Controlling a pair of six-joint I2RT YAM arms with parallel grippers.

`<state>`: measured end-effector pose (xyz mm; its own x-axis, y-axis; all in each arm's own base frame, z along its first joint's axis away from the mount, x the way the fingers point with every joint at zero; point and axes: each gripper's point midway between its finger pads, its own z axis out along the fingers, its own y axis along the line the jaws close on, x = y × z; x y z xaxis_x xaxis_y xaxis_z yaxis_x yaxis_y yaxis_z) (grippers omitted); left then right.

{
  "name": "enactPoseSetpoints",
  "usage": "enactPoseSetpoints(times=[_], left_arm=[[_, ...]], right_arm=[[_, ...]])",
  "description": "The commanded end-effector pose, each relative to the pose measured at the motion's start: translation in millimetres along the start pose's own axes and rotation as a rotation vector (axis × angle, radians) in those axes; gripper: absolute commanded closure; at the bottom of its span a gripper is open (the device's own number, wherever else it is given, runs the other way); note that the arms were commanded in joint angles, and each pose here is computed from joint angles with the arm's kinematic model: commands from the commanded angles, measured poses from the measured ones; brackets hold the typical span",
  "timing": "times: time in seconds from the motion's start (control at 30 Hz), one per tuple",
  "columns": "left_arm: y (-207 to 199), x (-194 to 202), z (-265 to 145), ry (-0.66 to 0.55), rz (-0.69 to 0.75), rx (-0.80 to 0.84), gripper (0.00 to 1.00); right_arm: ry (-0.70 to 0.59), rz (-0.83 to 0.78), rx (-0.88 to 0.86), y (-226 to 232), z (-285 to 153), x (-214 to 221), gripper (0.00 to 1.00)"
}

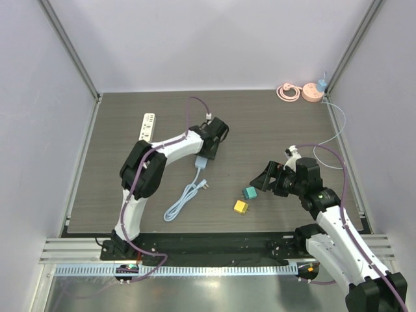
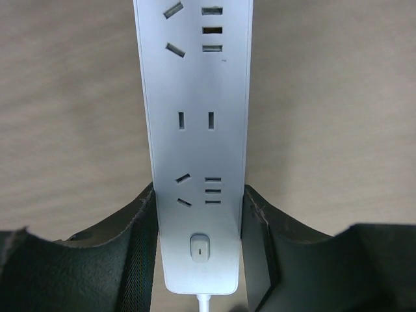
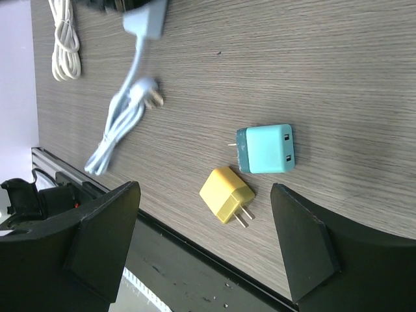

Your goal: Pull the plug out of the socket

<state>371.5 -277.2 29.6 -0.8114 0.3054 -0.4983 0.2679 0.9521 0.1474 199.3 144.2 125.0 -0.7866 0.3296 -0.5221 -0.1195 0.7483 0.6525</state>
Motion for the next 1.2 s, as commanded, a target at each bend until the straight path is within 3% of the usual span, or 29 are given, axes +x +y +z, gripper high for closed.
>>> enactPoseSetpoints(times=[0.0,0.3,0.43,0.63,0.7,0.73,0.8,0.83,0.93,1.17], left_arm=[[58,-52,0,-0.085,-0.019,-0.082,1.0],[144,-97,15,-0.059,0.058,-0.098,1.0],[157,-100,23,-0.041,0.103,-0.082,1.0],[165,-106,34,-0.049,0.035,-0.024,1.0],[161,-106,37,-0.045,0.01,-0.007,0.91],[162,-107,37,-0.047,-0.004,-0.014,0.7],[164,-108,37,-0.05,-0.055,-0.034,0.53],[164,-107,36,-0.043,-0.074,-0.03,0.36],[168,-113,24,-0.049,-0.153,-0.051,0.19],[176,-131,-61,-0.121,-0.358,-0.05,0.14]], right_arm=[[-0.034,-0.009,-0.011,7,-4,-8,0.13],[-0.023,-0.008,0.011,2,1,-8,0.13],[-0.011,-0.007,0.017,1,2,-8,0.13],[0.0,-0.003,0.023,-1,5,-6,0.13],[0.0,-0.002,0.03,-3,6,-6,0.13],[0.0,-0.002,0.033,-4,6,-6,0.13],[0.005,-0.002,0.039,-6,8,-6,0.13],[0.006,-0.003,0.041,-6,9,-6,0.13],[0.012,0.002,0.049,-7,11,-7,0.13],[0.022,0.03,0.096,-13,12,-9,0.13]])
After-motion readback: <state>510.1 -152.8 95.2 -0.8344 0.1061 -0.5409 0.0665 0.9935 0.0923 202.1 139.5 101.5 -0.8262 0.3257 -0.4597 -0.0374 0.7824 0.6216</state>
